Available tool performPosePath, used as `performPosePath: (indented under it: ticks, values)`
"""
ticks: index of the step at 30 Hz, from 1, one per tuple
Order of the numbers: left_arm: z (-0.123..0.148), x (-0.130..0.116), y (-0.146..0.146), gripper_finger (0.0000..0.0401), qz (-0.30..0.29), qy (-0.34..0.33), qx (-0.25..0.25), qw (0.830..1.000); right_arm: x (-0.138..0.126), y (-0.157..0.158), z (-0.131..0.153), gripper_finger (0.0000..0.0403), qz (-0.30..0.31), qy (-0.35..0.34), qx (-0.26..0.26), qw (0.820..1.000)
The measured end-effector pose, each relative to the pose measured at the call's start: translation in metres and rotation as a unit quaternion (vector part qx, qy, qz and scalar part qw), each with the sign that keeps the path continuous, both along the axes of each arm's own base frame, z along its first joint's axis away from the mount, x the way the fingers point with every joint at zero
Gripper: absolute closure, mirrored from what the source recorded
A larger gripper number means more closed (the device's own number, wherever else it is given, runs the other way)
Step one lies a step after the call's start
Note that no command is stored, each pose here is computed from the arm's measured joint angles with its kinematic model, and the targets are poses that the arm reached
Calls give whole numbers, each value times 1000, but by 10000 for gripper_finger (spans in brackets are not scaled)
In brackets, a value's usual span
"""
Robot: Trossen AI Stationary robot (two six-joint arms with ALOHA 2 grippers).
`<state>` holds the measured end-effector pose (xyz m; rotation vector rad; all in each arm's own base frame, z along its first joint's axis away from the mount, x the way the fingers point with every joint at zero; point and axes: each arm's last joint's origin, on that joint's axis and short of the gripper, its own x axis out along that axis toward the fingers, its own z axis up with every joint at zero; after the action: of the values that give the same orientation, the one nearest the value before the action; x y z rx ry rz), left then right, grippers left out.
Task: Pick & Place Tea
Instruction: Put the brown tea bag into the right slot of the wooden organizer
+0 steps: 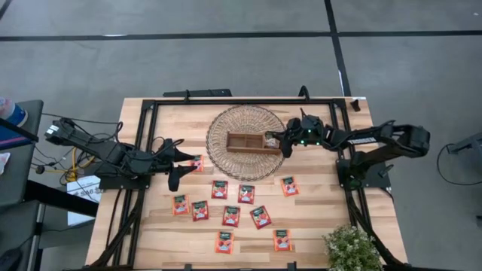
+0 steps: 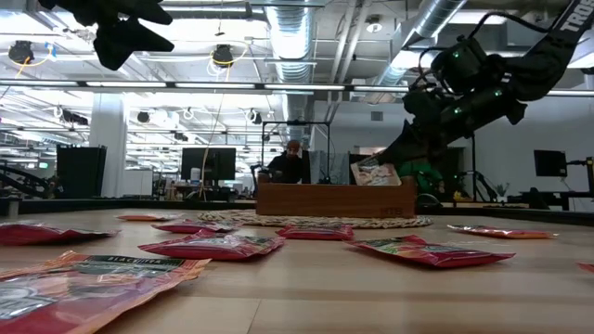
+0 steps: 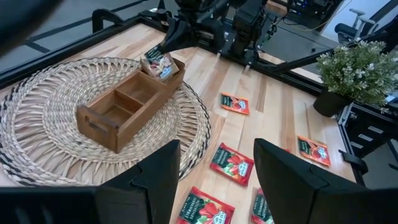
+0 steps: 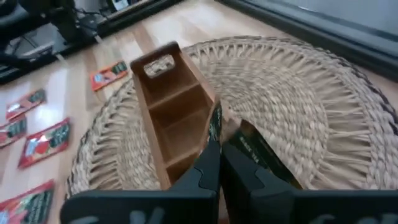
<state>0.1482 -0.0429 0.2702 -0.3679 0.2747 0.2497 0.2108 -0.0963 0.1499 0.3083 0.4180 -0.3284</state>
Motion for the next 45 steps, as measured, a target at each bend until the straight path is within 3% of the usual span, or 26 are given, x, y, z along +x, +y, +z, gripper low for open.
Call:
performPosePath:
  ticks: [20, 33, 45]
  values:
    - [0, 0, -1, 205, -11, 1, -11, 1000, 1, 0, -8, 403, -2, 16, 21, 1000]
    - [0, 0, -1, 205, -13, 1, -7, 1000, -11, 6, 5, 401, -4, 29, 32, 999]
    - [1, 1, -1, 205, -21, -1, -9, 1000, -12, 7, 4, 290, -3, 37, 38, 999]
